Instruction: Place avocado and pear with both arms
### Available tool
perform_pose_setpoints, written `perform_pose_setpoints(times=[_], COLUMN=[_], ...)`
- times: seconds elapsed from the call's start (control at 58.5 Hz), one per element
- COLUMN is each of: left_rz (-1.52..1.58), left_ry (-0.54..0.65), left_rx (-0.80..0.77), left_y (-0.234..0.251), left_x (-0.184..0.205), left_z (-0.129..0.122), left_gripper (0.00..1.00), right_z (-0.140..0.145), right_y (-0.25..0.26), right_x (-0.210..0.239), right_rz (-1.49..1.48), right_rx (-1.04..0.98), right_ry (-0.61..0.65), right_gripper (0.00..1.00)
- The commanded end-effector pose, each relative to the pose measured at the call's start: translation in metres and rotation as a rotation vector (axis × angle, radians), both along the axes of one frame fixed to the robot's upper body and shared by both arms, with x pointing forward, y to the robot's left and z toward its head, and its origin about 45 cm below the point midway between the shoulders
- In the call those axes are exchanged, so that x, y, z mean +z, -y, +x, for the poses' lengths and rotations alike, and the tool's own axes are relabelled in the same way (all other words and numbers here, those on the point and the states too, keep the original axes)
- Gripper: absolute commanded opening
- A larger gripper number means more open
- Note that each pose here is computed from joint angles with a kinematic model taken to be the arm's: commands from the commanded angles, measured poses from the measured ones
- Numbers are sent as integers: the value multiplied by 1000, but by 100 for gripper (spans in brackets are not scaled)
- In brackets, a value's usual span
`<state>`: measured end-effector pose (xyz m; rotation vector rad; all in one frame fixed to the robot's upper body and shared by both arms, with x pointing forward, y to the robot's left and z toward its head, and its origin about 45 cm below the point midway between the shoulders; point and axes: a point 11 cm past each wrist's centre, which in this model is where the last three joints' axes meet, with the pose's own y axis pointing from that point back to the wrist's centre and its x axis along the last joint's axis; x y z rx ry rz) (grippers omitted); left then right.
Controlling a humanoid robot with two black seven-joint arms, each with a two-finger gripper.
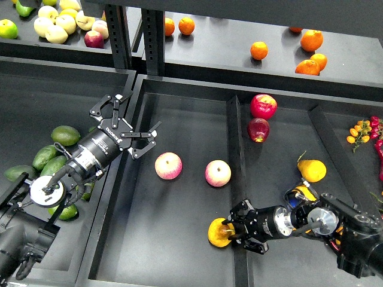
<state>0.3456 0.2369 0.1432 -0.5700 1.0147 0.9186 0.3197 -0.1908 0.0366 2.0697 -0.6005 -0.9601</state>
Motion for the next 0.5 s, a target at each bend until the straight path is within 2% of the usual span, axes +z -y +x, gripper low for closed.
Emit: perform_pose_setpoints(times=[0.0,0.137,0.308,0.393,0.479], left_rz=[0,1,2,2,3], left_ry=[-2,-7,-9,-9,-12], left_rx=[-1,-2,-3,-3,-4], left_y=[0,0,1,1,1], left_x=[-1,-2,-3,-3,-4], left_z=[0,-1,-1,-1,-1], left_gripper=[99,99,99,99,99], right_z=[20,35,40,40,40], right_y=[-1,9,23,30,32], right_x=[21,38,45,45,44], right_rz=[35,45,51,43,36], right_rx=[-26,-51,-82,-95,-91], right_ry=[36,66,72,71,71], right_gripper=[44,44,46,54,67])
